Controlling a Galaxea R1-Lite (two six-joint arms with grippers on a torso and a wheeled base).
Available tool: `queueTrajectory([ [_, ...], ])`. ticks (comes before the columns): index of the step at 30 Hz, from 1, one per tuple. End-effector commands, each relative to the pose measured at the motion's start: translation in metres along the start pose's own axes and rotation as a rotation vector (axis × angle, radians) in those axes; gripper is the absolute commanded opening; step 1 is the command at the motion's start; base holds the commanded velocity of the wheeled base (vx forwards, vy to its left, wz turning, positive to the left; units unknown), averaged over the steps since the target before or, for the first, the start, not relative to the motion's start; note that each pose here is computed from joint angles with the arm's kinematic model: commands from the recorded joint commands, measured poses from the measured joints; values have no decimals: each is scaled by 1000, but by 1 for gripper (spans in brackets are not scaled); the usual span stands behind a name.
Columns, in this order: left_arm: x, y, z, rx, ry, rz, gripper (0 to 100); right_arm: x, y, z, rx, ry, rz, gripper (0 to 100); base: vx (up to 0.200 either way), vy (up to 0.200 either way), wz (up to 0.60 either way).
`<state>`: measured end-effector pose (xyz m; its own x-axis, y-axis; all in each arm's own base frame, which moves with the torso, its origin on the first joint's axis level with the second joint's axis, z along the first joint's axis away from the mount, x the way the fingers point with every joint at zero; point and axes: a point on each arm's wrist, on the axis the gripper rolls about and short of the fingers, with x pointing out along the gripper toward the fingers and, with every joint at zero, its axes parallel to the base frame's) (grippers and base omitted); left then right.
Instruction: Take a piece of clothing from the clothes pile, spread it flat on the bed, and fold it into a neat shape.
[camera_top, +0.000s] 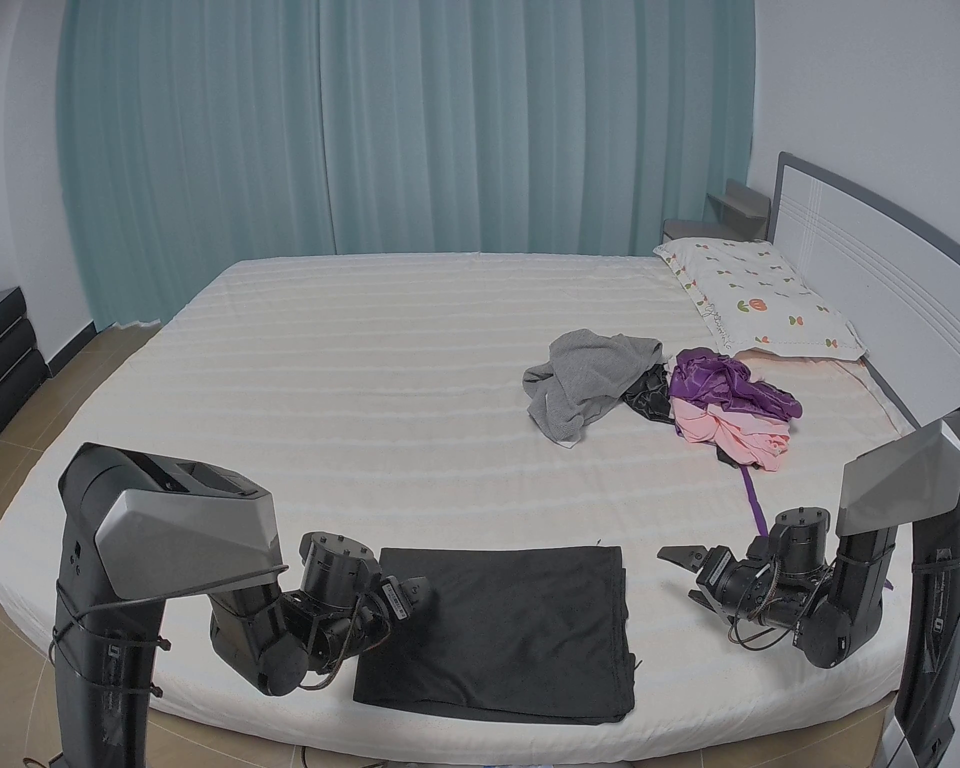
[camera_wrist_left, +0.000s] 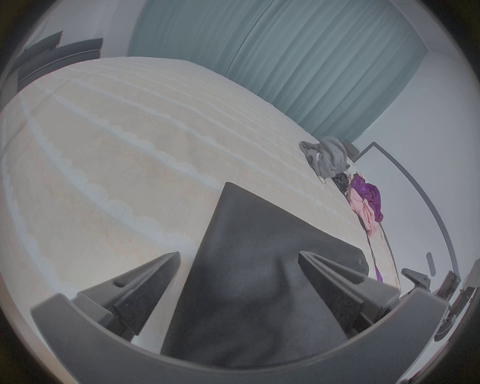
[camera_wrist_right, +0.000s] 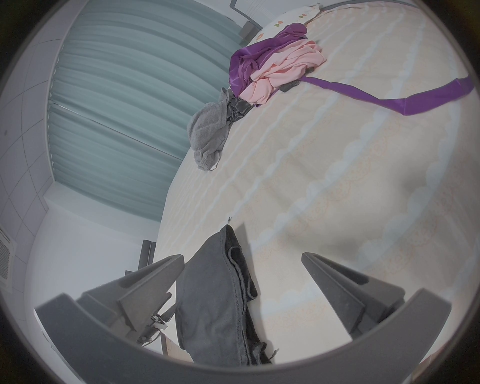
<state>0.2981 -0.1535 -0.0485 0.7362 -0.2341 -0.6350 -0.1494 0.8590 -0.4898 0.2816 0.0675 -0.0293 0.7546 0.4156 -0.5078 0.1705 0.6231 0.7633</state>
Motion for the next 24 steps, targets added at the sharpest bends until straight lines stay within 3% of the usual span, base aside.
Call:
queueTrajectory([
  [1,0,-1,-6,11,14,0,100,0,0,-1,0,3,-1,100,0,0,0],
  [5,0,-1,-5,9,13,-1,100,0,0,-1,0,3,-1,100,0,0,0],
  [6,0,-1,-5,9,12,-2,0,0,-1,-1,1,4,-2,100,0,0,0],
  [24,-9,6,-13,10,18,46,0,0,0,-3,-1,14,0,100,0,0,0],
])
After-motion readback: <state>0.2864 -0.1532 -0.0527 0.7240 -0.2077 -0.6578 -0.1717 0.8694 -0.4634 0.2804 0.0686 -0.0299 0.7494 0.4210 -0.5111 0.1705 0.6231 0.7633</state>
